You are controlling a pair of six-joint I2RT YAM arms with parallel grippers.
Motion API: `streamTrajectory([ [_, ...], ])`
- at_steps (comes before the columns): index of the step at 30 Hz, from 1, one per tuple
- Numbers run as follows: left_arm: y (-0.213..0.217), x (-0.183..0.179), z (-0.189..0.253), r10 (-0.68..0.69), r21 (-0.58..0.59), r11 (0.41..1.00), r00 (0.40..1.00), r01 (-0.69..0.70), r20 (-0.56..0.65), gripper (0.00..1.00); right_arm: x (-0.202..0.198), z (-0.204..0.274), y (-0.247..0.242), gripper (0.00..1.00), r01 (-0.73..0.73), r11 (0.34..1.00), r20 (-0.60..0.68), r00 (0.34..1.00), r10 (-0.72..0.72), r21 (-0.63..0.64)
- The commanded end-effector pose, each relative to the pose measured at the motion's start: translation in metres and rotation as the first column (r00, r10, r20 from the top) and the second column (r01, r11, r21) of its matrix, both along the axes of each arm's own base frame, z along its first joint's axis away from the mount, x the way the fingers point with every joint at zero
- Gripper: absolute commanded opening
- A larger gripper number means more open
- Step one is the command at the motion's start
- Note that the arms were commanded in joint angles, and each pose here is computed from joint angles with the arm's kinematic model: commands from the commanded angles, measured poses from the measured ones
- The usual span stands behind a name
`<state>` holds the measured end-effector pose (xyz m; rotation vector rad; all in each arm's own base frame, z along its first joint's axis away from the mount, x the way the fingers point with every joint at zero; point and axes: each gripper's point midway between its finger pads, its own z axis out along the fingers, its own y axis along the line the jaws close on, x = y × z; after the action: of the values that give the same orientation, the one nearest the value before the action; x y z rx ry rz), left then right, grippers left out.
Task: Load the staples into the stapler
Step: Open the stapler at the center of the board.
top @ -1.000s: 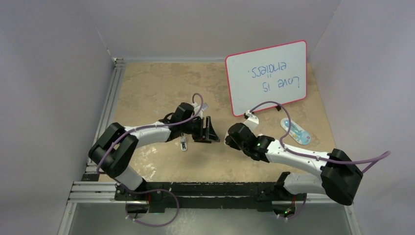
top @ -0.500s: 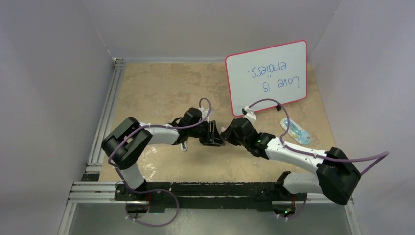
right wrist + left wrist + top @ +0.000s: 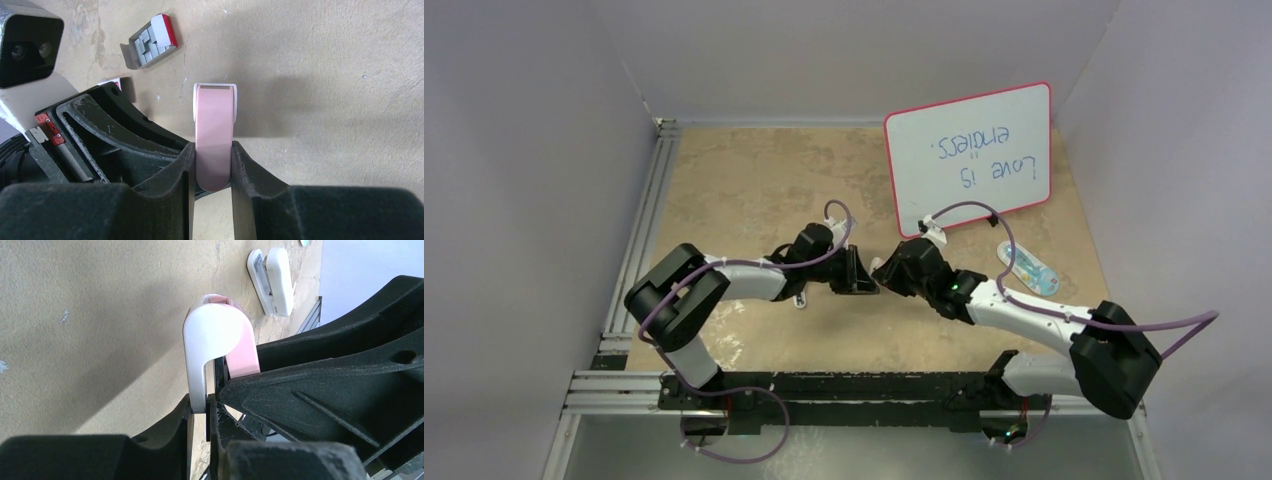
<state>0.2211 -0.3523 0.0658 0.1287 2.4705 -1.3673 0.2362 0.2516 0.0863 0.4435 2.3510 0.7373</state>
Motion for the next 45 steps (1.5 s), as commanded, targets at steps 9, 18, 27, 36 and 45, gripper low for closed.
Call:
streamTrajectory([
  [9, 0.002, 0.009, 0.017, -0.070, 0.059, 0.997, 0.966, 0.057, 0.251, 0.00, 0.012, 0.012, -0.007, 0.12, 0.002, 1.000, -0.004, 1.000, -0.002, 0.020],
  [18, 0.014, 0.011, 0.002, -0.107, 0.151, 0.986, 0.949, 0.064, 0.297, 0.00, 0.019, 0.037, -0.016, 0.11, -0.003, 0.998, 0.034, 0.999, 0.000, 0.069],
  [27, 0.011, 0.002, 0.005, -0.185, 0.146, 0.979, 0.931, 0.145, 0.316, 0.00, 0.020, 0.044, -0.022, 0.12, -0.033, 0.995, 0.041, 0.999, 0.030, 0.090],
  [36, 0.011, -0.001, 0.005, -0.224, 0.159, 0.971, 0.918, 0.180, 0.327, 0.00, 0.025, 0.047, -0.032, 0.17, -0.052, 0.997, 0.053, 0.997, 0.048, 0.059],
  [45, 0.013, 0.000, 0.021, -0.293, 0.198, 0.952, 0.873, 0.231, 0.390, 0.00, 0.043, 0.060, -0.053, 0.24, -0.050, 0.998, 0.080, 0.996, 0.046, 0.047],
])
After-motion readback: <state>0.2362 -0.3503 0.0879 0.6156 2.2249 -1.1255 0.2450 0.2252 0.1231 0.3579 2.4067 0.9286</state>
